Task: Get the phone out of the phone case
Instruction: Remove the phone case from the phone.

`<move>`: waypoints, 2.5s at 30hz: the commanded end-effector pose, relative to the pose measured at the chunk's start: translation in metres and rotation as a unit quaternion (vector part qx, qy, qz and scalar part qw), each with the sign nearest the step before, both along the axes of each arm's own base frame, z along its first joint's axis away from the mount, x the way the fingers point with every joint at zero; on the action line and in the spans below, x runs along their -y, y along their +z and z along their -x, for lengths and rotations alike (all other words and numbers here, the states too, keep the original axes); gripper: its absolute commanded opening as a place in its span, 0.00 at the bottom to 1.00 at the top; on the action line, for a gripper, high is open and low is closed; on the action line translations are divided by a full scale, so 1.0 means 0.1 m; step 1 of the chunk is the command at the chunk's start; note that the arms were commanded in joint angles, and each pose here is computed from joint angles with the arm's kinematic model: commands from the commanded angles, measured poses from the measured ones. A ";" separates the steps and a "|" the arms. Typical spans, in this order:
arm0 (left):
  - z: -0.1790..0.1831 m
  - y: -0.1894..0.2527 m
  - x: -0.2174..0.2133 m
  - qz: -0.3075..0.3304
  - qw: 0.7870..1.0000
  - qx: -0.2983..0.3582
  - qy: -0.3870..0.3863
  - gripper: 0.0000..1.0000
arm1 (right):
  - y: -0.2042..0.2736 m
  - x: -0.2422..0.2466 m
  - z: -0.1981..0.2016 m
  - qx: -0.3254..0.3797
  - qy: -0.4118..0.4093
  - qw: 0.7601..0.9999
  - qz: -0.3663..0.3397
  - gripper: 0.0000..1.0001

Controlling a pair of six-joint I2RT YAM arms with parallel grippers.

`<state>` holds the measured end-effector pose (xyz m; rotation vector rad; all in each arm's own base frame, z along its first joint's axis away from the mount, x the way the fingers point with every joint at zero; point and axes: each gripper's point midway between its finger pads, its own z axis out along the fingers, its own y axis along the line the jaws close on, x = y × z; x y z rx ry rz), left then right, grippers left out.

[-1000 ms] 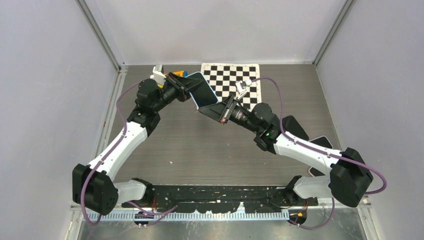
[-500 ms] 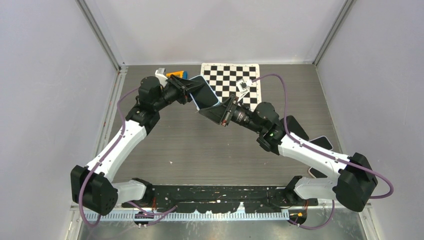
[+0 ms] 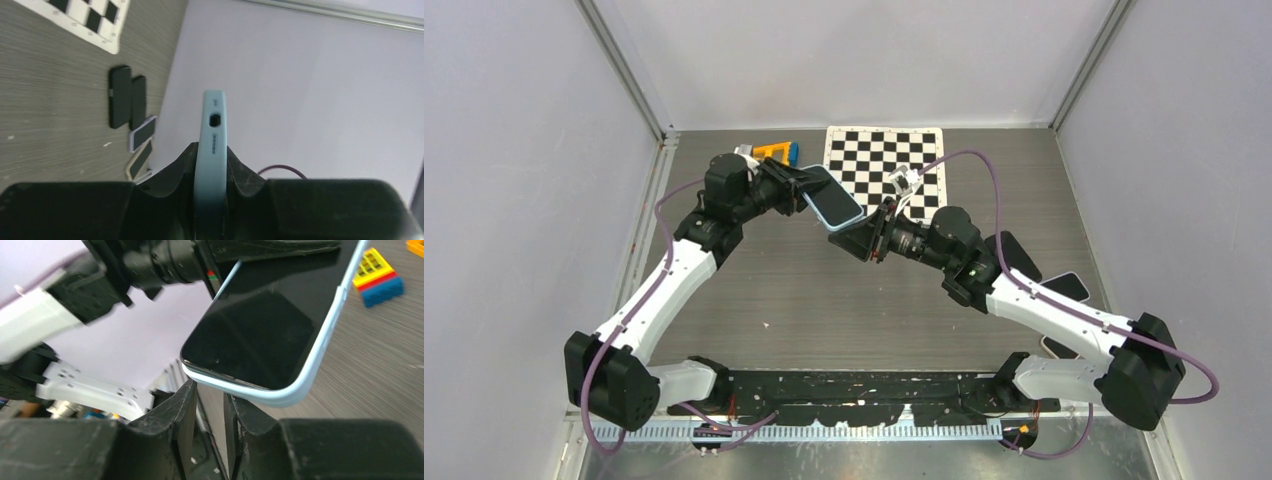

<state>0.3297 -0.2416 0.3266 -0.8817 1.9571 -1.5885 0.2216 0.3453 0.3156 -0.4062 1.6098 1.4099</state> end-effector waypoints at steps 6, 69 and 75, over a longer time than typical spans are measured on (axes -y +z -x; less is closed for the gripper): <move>0.07 -0.03 -0.13 -0.039 0.998 0.049 0.012 0.00 | -0.21 0.19 -0.02 0.036 -0.026 0.996 0.072 0.18; 1.16 0.72 0.09 -0.014 0.897 0.281 -0.340 0.00 | -0.49 -0.24 0.10 0.073 0.131 0.976 0.160 0.01; 1.14 0.55 0.12 -0.005 0.922 0.199 -0.333 0.00 | -0.62 -0.20 -0.16 0.106 0.080 0.969 0.208 0.01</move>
